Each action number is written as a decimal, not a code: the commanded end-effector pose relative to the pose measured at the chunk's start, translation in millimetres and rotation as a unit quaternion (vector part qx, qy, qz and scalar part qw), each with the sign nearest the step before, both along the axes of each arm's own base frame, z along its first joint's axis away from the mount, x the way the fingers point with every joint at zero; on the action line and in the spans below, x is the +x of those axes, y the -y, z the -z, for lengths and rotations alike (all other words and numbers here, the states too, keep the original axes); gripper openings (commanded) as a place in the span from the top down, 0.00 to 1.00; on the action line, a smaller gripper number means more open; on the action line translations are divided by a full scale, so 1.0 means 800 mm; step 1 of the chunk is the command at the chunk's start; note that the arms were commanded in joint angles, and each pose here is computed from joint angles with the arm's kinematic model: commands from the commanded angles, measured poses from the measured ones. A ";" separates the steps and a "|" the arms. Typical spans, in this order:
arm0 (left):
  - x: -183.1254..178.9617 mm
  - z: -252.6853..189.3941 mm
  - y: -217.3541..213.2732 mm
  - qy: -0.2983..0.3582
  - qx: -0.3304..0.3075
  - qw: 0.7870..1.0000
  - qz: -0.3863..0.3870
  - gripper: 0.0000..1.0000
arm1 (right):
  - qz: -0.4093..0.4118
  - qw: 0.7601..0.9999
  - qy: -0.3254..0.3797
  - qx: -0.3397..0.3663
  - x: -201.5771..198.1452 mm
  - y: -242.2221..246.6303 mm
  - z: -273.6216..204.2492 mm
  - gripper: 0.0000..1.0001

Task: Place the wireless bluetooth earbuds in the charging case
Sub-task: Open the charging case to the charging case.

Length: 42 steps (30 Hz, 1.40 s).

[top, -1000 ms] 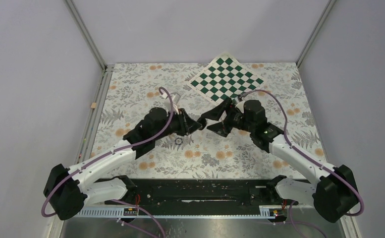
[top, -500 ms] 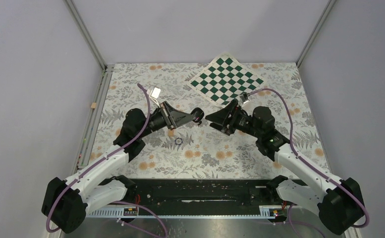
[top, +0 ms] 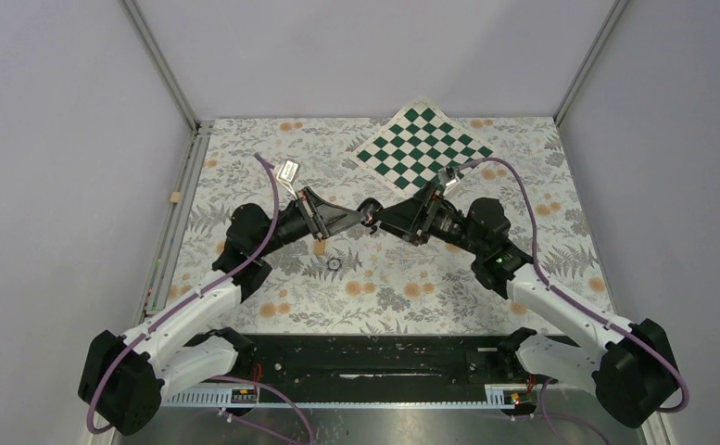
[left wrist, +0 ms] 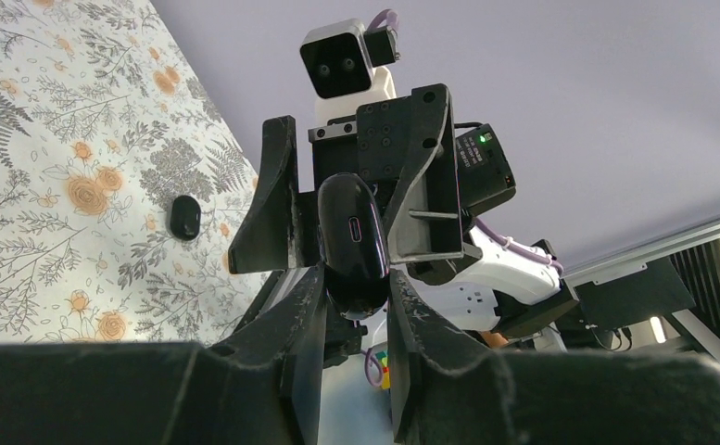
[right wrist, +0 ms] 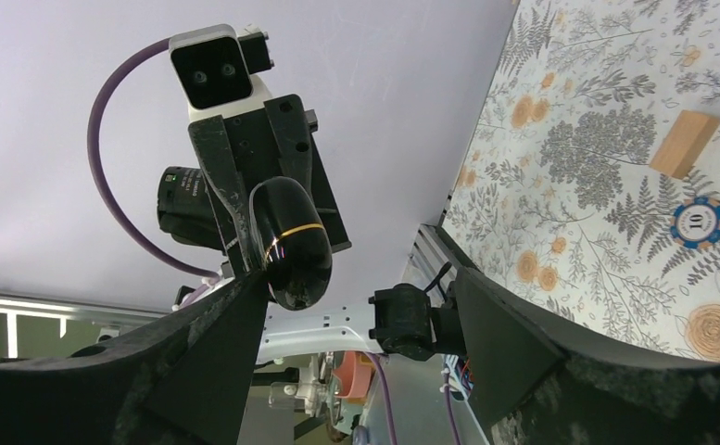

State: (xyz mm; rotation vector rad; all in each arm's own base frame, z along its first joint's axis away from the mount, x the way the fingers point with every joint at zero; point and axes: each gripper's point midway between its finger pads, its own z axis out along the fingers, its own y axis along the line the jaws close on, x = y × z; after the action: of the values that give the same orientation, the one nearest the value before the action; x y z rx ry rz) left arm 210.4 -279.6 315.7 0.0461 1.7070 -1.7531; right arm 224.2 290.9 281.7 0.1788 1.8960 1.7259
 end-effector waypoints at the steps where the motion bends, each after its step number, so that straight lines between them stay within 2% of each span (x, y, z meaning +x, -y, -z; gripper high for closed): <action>1: -0.007 -0.025 -0.002 0.038 -0.024 0.999 0.010 1.00 | -0.026 0.998 0.049 0.039 -0.006 -0.014 -0.051 0.19; 9: -0.007 -0.035 -0.005 0.045 -0.034 0.998 0.003 1.00 | -0.018 1.000 0.015 0.006 -0.005 -0.013 -0.011 0.21; 22: -0.008 -0.049 -0.011 0.055 -0.052 0.997 -0.009 1.00 | 0.008 1.000 -0.025 -0.008 -0.012 0.003 0.036 0.22; 26: -0.007 -0.045 -0.011 0.049 -0.047 0.998 -0.012 1.00 | -0.006 1.000 0.006 -0.006 -0.015 -0.001 0.018 0.23; 29: 0.005 -0.029 -0.012 0.012 -0.022 0.999 -0.028 1.00 | -0.003 0.996 0.069 -0.049 -0.019 0.004 -0.001 0.24; 32: 0.021 -0.001 -0.013 -0.059 0.033 0.997 -0.048 1.00 | 0.029 0.979 0.138 -0.146 -0.018 0.020 -0.007 0.24; 35: 0.024 0.019 -0.010 -0.134 0.077 0.987 -0.043 1.00 | 0.048 0.955 0.201 -0.215 -0.016 0.030 -0.013 0.26; 39: 0.020 0.040 -0.007 -0.237 0.126 0.963 -0.030 1.00 | 0.021 0.900 0.337 -0.277 -0.028 0.028 -0.006 0.33; 42: 0.013 0.059 -0.012 -0.305 0.191 0.933 -0.025 1.00 | 0.003 0.858 0.396 -0.328 -0.030 0.034 0.013 0.33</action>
State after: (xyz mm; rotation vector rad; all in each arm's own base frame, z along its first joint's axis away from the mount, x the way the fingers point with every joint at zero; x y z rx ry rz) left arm 233.7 -278.6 288.1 -0.2747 2.1642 -1.5911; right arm 191.1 277.6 304.4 -0.4042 1.7346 1.1561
